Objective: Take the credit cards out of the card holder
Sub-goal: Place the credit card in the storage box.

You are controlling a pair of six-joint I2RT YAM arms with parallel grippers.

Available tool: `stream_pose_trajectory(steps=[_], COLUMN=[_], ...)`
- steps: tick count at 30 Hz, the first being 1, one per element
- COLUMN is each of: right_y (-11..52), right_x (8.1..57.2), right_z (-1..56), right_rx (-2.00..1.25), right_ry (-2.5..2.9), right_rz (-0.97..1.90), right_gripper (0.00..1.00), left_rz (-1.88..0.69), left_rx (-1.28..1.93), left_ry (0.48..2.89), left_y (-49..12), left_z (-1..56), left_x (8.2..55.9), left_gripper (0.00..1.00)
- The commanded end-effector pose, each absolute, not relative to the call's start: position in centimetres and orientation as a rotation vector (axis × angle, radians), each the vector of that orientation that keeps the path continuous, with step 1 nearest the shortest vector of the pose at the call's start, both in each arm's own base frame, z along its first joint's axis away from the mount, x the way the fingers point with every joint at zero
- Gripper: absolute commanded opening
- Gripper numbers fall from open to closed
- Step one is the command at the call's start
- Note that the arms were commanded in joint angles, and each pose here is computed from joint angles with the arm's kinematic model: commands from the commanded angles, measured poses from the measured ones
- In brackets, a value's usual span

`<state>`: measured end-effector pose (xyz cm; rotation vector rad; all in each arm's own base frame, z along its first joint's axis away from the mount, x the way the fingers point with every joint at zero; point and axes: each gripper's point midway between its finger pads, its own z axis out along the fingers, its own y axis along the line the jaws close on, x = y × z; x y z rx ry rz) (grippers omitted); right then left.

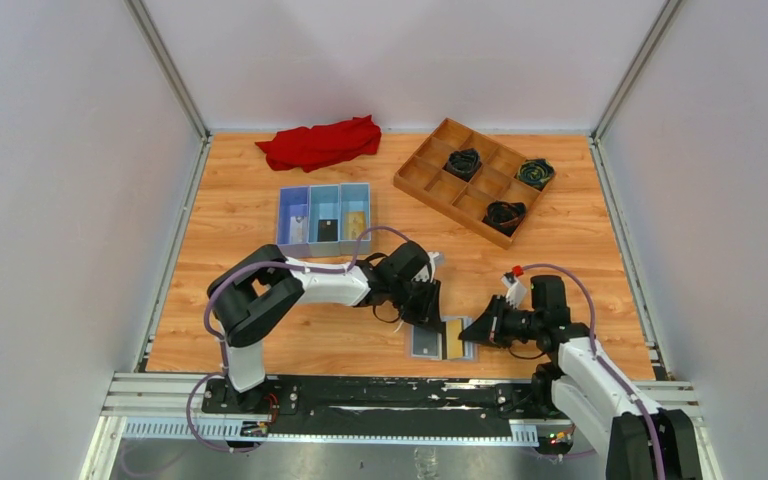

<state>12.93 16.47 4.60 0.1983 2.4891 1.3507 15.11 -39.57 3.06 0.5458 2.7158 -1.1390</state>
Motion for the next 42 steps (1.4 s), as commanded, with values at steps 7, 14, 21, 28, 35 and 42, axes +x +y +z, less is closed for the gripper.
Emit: stream_pose_trajectory(steps=[7, 14, 21, 28, 35, 42], right_y=[16.8, 17.0, 17.1, 17.2, 16.7, 16.6], right_x=[12.6, 12.6, 12.9, 12.5, 12.9, 13.5], right_z=[4.7, 4.3, 4.3, 4.3, 6.0, 8.2], right_rx=[0.17, 0.168, 0.143, 0.115, 0.037, 0.015], right_ry=[2.476, 2.485, 2.489, 2.504, 2.513, 2.473], right_rz=[1.408, 1.418, 1.406, 1.424, 1.346, 1.323], right_gripper=[0.14, 0.15, 0.13, 0.06, 0.0, 0.0], left_rz=[-1.133, -1.128, -1.124, -1.138, -1.14, -1.043], left_rx=[0.559, 0.556, 0.548, 0.546, 0.534, 0.533], left_ry=[2.73, 2.726, 2.712, 2.681, 2.622, 2.591], left_y=[-39.8, -39.8, -39.7, -39.6, -39.4, -37.2], left_z=[2.2, 2.3, 2.7, 3.8, 6.2, 8.8], left_x=[14.9, 15.0, 15.1, 15.3, 15.9, 17.0], left_gripper=[0.3, 0.3, 0.3, 0.3, 0.3, 0.32])
